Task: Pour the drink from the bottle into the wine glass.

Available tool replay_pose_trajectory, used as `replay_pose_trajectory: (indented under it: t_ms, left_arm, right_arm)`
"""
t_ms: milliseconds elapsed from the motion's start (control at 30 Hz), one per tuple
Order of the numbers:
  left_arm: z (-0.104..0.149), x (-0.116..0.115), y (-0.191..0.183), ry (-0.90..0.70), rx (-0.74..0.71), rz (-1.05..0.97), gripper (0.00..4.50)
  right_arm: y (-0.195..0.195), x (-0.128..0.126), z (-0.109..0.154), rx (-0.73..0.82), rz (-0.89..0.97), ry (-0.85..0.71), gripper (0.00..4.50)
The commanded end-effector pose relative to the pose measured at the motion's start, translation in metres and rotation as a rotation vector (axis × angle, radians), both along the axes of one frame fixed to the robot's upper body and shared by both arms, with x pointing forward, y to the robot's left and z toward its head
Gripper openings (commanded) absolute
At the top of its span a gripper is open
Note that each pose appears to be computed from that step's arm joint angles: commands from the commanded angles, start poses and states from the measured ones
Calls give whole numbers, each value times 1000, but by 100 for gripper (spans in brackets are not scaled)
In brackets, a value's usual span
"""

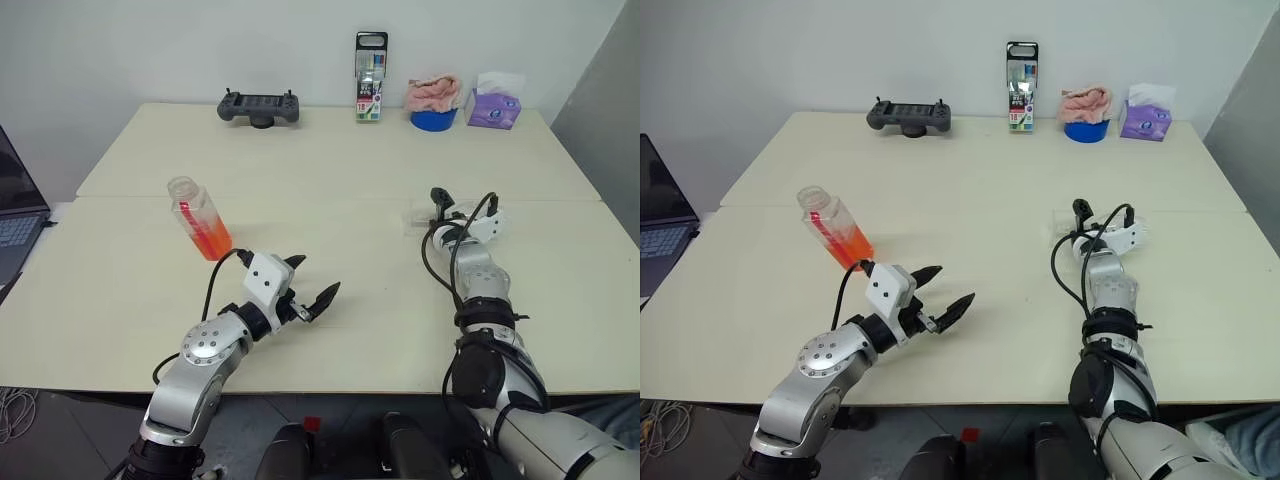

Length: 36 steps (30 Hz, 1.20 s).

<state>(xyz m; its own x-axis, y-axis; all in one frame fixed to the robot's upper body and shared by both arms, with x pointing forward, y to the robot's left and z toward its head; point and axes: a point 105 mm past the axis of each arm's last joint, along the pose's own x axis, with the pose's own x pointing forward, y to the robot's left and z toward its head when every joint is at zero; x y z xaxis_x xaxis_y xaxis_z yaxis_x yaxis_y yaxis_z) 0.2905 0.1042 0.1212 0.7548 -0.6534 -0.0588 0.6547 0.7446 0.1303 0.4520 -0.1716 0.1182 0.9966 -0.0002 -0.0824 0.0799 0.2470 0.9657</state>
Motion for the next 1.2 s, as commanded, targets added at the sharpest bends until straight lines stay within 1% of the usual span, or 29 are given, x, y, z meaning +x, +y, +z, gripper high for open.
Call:
replay_pose_trajectory:
  t_ms: [33, 133, 267, 300, 333, 400, 500, 567, 600, 700, 767, 833, 933, 1067, 1200]
  left_arm:
    - [11, -2, 1, -43, -1, -9, 450]
    - [11, -1, 3, -41, 1, -4, 450]
    - [12, -4, 7, -35, -3, 0, 450]
    - [13, -5, 9, -33, -12, 7, 450]
    - [14, -6, 11, -33, -20, 15, 450]
    - [17, -9, 18, -32, -32, 31, 450]
    - [23, -16, 30, -29, -55, 63, 450]
    - [27, -23, 36, -22, -64, 71, 450]
    - [28, -27, 38, -15, -71, 73, 450]
    - [32, -37, 43, 0, -82, 86, 450]
    - [34, -45, 47, 4, -74, 93, 450]
    - [35, -49, 49, 9, -76, 104, 450]
    - [35, -53, 52, 19, -83, 122, 450]
    - [36, -57, 54, 16, -72, 128, 450]
    - [27, -63, 55, 48, -43, 125, 450]
  right_arm:
    - [-8, 2, 2, -9, -36, -8, 319]
    - [-5, -1, 5, -55, -19, -25, 204]
    - [5, -7, 18, -225, 32, -91, 62]
    - [10, -9, 25, -285, 49, -121, 33]
    - [15, -11, 31, -342, 67, -152, 24]
    - [33, -15, 53, -479, 119, -253, 24]
    - [73, -28, 87, -802, 206, -478, 24]
    - [103, -40, 97, -1022, 263, -632, 24]
    - [116, -45, 98, -1095, 287, -692, 24]
    - [139, -53, 90, -1167, 344, -771, 24]
    - [155, -61, 79, -1263, 395, -839, 24]
    - [162, -65, 68, -1302, 419, -863, 24]
    - [166, -67, 50, -1344, 459, -859, 24]
    - [164, -63, 30, -1347, 478, -802, 24]
    - [166, -62, 11, -1352, 510, -757, 24]
